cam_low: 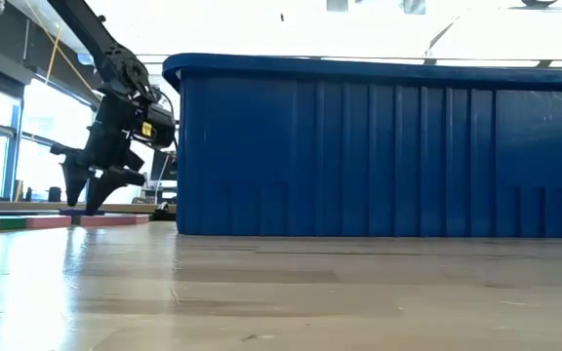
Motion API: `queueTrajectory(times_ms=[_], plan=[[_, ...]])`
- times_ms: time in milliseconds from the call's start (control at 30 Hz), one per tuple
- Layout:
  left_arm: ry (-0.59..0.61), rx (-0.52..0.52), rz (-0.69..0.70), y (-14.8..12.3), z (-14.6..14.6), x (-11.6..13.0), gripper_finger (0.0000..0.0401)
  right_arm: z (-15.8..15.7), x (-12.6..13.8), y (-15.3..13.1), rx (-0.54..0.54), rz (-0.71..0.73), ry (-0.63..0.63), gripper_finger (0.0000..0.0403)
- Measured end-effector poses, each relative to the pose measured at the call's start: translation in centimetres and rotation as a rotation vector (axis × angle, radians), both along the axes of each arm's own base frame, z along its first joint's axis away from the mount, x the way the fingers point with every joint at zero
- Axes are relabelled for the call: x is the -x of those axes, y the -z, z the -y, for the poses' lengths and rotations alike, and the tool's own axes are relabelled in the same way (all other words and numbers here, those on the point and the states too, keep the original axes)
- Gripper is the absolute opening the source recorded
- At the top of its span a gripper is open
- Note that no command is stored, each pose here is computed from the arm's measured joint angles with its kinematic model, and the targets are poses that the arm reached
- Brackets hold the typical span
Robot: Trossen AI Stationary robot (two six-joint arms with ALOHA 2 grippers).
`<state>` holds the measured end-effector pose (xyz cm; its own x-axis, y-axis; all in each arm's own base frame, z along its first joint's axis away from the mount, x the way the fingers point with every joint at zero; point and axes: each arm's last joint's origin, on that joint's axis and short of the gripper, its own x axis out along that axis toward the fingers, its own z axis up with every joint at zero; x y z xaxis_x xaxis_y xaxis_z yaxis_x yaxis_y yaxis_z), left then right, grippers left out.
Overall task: Sort blocks
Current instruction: Put the purple block into the blue bin with the other purple block
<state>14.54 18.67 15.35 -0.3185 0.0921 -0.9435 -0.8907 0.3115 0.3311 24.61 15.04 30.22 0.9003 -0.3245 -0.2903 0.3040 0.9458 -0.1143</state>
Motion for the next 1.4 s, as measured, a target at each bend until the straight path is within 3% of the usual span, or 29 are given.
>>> queueTrajectory(times_ms=[200,667,1033,1400], plan=[[0.026,0.017,-0.002,0.3,-0.2,-0.1,0.0197,0.0,0.0,0.0,0.0,0.0,0.0,0.0169],[0.028,0.011,0.008,0.4,-0.8,0.4,0.0052,0.0,0.0,0.0,-0.006,-0.001,-0.002,0.0169],[0.07,0.044,-0.014,0.2,0.1,0.1,0.0029,0.0,0.0,0.1,-0.002,-0.006,-0.002,0.0169],[0.12,0.019,0.065,-1.2,1.7,-1.1,0.0013,0.0,0.0,0.1,-0.001,-0.005,0.002,0.0169]])
